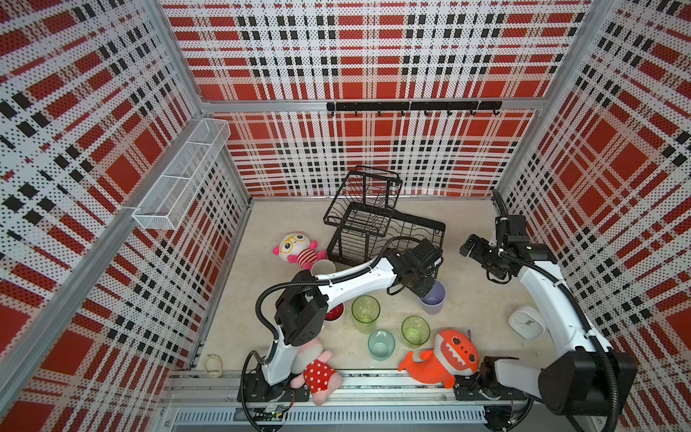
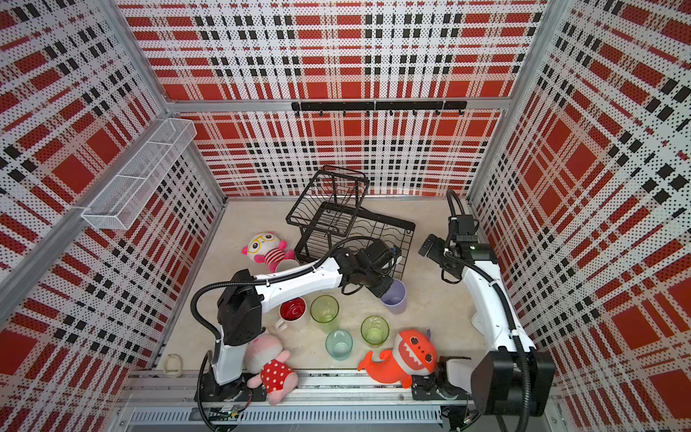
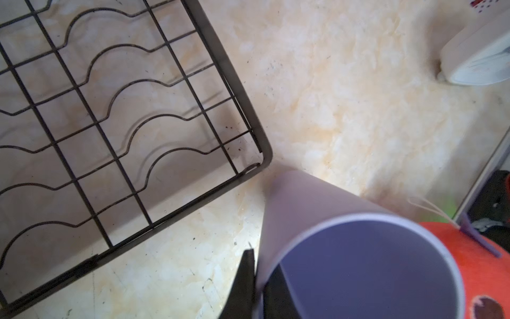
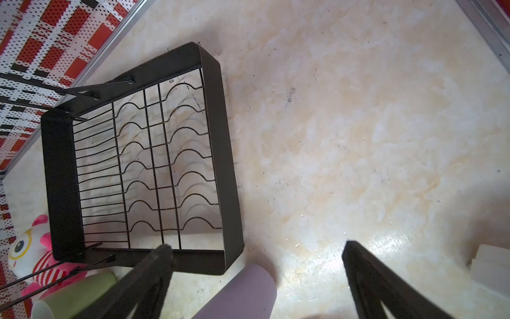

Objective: Load cups into a dish rack
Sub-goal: Pick up the cup from the center of the table.

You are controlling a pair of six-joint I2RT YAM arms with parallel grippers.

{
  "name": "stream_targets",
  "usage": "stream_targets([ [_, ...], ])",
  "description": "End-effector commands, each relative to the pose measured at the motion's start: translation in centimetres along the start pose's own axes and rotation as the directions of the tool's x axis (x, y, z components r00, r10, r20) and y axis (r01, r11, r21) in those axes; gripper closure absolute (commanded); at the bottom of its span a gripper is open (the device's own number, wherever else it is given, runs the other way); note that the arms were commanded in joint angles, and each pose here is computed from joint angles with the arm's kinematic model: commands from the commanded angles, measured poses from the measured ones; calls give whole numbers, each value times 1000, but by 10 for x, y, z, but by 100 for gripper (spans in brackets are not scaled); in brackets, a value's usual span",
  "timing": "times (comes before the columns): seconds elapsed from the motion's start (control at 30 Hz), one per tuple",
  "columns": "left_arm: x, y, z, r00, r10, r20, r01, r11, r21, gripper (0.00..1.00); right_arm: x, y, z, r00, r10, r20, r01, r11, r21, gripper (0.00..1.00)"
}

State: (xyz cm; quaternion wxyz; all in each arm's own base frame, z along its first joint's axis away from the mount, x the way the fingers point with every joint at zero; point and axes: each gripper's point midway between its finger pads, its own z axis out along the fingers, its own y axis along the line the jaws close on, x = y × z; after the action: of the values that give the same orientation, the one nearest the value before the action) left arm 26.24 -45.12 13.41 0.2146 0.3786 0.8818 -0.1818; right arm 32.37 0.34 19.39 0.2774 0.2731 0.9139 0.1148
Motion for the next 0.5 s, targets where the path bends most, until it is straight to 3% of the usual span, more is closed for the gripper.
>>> stream_targets([
  [0.0, -27, -5, -22, 997, -5, 77, 2, 999, 41, 100, -6, 6, -11, 1000, 17, 26, -16, 999, -35, 0],
  [0.27, -82, 10, -79, 950, -20, 311, 27, 999, -18, 100, -11, 32, -38, 998, 63, 23, -59, 985, -159, 0],
  [0.4, -113, 13, -116, 867, -36, 498, 26, 999, 27, 100, -10, 46, -49, 995, 100, -6, -99, 969, -228, 0],
  [0.47, -125, 14, -138, 805, -52, 591, 17, 998, 64, 100, -8, 55, -54, 993, 112, -36, -117, 955, -272, 0],
])
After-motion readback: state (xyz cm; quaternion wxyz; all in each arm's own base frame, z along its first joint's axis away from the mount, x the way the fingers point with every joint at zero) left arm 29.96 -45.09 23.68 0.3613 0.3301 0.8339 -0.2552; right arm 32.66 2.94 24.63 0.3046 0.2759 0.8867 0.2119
